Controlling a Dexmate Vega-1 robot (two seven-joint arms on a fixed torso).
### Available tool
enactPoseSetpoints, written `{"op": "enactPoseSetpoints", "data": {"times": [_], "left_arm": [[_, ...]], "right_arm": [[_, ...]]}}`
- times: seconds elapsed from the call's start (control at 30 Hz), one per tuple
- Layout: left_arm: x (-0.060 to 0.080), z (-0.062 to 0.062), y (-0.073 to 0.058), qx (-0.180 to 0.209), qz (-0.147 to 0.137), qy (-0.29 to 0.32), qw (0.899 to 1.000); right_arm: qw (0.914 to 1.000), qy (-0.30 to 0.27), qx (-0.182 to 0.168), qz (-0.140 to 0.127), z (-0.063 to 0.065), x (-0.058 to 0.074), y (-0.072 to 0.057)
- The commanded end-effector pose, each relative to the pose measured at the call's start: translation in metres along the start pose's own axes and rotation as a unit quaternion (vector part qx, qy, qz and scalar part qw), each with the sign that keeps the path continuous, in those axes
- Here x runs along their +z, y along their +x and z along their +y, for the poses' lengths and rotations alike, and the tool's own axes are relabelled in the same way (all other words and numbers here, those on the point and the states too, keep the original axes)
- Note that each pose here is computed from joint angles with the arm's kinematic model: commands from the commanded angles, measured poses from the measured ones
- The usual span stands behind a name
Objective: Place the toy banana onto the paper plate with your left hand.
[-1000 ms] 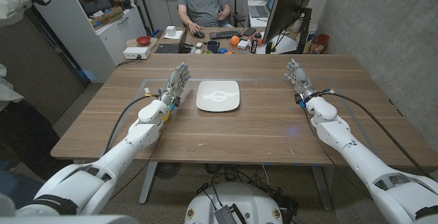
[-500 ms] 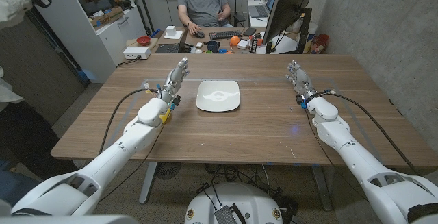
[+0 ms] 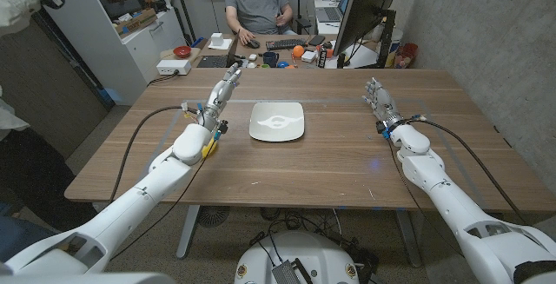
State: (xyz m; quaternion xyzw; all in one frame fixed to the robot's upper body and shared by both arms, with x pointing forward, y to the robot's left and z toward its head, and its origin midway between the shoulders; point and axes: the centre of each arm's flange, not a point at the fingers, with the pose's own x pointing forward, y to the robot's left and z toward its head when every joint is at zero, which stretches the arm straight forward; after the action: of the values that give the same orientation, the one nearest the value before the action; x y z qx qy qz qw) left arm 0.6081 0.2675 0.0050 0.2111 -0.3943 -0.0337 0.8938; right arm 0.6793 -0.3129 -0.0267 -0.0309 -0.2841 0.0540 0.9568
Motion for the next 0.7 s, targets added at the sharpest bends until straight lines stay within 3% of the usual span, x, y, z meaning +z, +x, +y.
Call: {"op": "enactPoseSetpoints", "data": {"times": [0.03, 0.3, 0.43, 0.7], "left_arm": [[0.033, 0.012, -0.02, 0.014, -0.059, 0.085, 0.995], [0.05, 0.019, -0.035, 0.025, -0.085, 0.154, 0.984], [0.063, 0.023, -0.042, 0.039, -0.102, 0.222, 0.969], [0.077, 0.036, -0.049, 0.04, -0.098, 0.218, 0.97]], "right_arm": [[1.0, -0.006, 0.004, -0.001, 0.006, 0.004, 0.004], [1.0, -0.003, 0.007, 0.001, 0.013, 0.002, 0.008], [0.9999, -0.005, 0.009, -0.004, 0.015, 0.005, 0.01], [0.9999, -0.006, 0.01, -0.004, 0.017, 0.007, 0.012]]}}
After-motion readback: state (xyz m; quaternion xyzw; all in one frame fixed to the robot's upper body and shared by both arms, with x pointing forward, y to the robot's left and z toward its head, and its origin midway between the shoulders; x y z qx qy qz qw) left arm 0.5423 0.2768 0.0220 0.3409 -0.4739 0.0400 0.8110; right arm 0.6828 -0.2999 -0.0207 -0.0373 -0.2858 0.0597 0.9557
